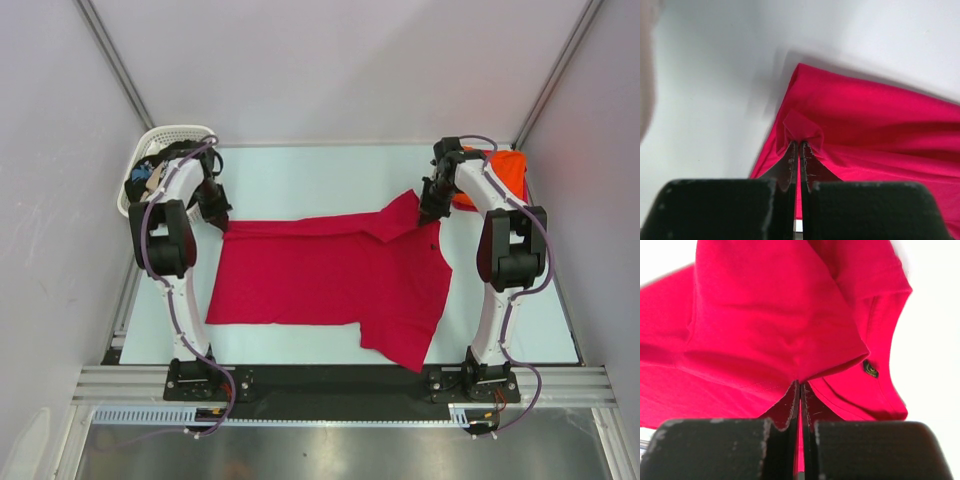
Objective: Fold and stack the t-shirts
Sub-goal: Fold the flattened tshirt in 1/3 of the way
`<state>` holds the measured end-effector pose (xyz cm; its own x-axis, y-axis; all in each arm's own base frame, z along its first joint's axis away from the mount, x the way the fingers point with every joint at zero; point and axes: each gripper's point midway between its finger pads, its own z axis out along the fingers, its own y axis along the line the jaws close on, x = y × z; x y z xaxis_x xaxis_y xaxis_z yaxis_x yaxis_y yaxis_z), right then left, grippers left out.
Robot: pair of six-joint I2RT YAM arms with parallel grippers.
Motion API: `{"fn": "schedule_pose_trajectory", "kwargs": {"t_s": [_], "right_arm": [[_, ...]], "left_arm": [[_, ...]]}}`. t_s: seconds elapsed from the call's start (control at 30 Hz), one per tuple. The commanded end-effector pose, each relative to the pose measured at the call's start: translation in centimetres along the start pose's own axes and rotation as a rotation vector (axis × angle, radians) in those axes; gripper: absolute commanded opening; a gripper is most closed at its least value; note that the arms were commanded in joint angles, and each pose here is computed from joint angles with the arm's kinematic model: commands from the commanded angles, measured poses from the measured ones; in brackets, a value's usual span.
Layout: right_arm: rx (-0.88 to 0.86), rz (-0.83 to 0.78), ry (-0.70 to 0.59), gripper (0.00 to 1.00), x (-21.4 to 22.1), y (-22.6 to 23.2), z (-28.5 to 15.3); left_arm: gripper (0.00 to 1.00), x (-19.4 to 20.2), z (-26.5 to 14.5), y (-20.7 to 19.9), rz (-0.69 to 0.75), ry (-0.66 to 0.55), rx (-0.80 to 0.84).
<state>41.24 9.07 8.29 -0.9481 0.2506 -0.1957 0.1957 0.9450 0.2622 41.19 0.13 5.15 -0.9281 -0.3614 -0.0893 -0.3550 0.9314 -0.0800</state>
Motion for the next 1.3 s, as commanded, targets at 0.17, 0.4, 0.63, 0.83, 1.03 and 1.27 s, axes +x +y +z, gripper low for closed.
{"fn": "schedule_pose_trajectory", "kwargs": {"t_s": [0.17, 0.4, 0.63, 0.83, 1.03, 1.27], "right_arm": [[0.079, -0.005, 0.102, 0.00, 2.8, -1.3, -0.5], [0.118, 0.012, 0.176, 0.00, 4.6, -2.0, 0.7], [0.140, 0.011, 0.236, 0.00, 6.2, -2.6, 1.5], [0.157, 0.009, 0.248, 0.00, 6.6, -2.9, 1.8], [0.156, 0.001, 0.253, 0.00, 6.7, -2.9, 1.5], [0.165, -0.003, 0.299, 0.00, 8.0, -3.3, 1.9]], "left_arm": [[0.00, 2.7, 0.2, 0.5, 0.045, 0.047, -0.046], [0.00, 3.3, 0.9, 1.0, 0.038, 0.075, -0.067], [0.00, 3.2, 1.2, 0.7, 0.034, 0.081, -0.054], [0.00, 3.4, 0.9, 1.1, 0.029, 0.068, -0.070], [0.00, 2.3, -0.6, 1.4, 0.025, -0.006, -0.092], [0.00, 3.1, -0.1, 1.9, 0.033, 0.018, -0.106]]}}
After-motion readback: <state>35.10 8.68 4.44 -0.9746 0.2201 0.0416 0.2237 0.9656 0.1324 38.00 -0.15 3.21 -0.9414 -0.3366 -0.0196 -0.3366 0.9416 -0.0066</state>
